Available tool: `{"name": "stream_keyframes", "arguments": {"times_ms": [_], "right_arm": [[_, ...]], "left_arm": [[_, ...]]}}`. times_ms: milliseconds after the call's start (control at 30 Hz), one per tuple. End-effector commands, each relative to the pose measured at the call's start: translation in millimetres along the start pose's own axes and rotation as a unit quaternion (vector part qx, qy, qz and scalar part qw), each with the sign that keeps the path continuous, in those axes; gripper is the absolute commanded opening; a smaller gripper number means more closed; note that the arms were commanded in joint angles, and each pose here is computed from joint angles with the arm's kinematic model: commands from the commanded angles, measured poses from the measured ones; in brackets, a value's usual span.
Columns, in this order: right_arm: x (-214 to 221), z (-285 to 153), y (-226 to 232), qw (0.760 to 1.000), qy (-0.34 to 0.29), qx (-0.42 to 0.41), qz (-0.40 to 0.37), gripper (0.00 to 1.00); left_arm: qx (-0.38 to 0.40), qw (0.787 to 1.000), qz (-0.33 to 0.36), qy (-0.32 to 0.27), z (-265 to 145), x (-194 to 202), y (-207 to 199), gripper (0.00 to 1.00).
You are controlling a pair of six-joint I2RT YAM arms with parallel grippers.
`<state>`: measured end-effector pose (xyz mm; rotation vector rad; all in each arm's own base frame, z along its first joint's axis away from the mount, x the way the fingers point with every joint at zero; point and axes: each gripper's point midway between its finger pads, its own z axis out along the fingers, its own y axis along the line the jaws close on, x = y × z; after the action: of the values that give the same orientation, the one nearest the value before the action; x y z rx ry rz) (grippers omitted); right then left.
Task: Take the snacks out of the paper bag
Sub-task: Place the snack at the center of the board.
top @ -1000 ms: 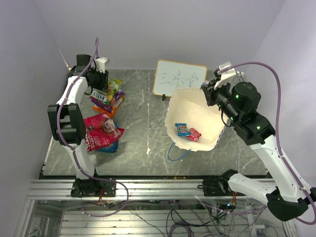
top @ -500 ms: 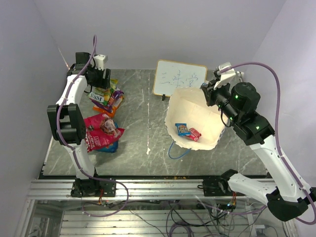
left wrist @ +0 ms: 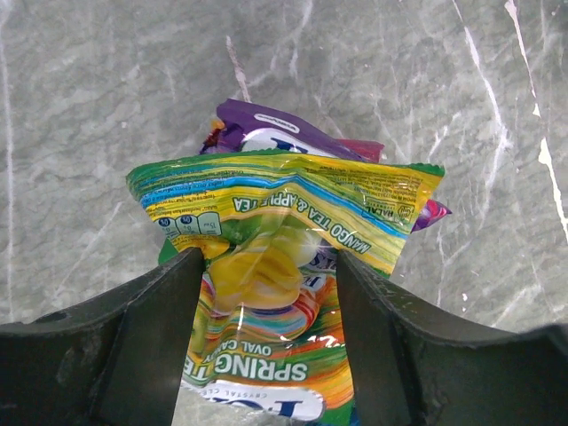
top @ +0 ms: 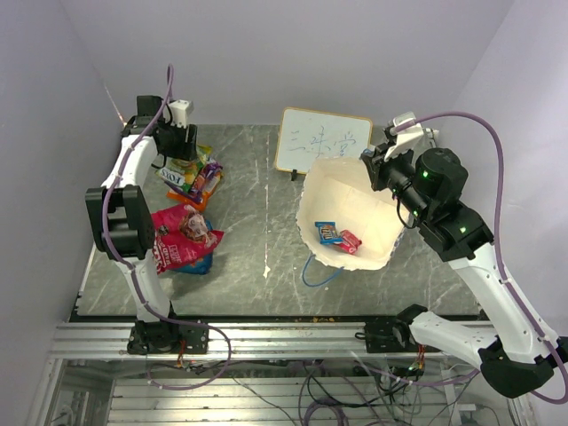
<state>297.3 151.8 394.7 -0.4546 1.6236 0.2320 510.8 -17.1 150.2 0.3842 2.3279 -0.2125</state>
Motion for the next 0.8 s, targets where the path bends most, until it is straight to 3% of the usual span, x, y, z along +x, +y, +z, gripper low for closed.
{"name": "stream_keyframes", "arguments": {"times_ms": [0,500,600,767], "right_arm": [[-8,-3,-2,1.000,-0.016,0.005,0.006,0.00],[-7,-3,-1,1.000,-0.018,0.005,0.011,0.00],[-8,-6,-3,1.000,-0.021,0.010,0.010,0.00],[-6,-5,-3,1.000,-0.019,0.009,0.010,0.00]], "left_arm": [[0.050,0.998,-0.028,0.018,18,18,-28,0.70],[0.062,0.998,-0.018,0.022,23,14,-62,0.73],[0.024,0.999,-0.021,-0.008,7,1,-53,0.78],[-0.035,0.999,-0.022,-0.004,-2,-6,-29,0.80]]}}
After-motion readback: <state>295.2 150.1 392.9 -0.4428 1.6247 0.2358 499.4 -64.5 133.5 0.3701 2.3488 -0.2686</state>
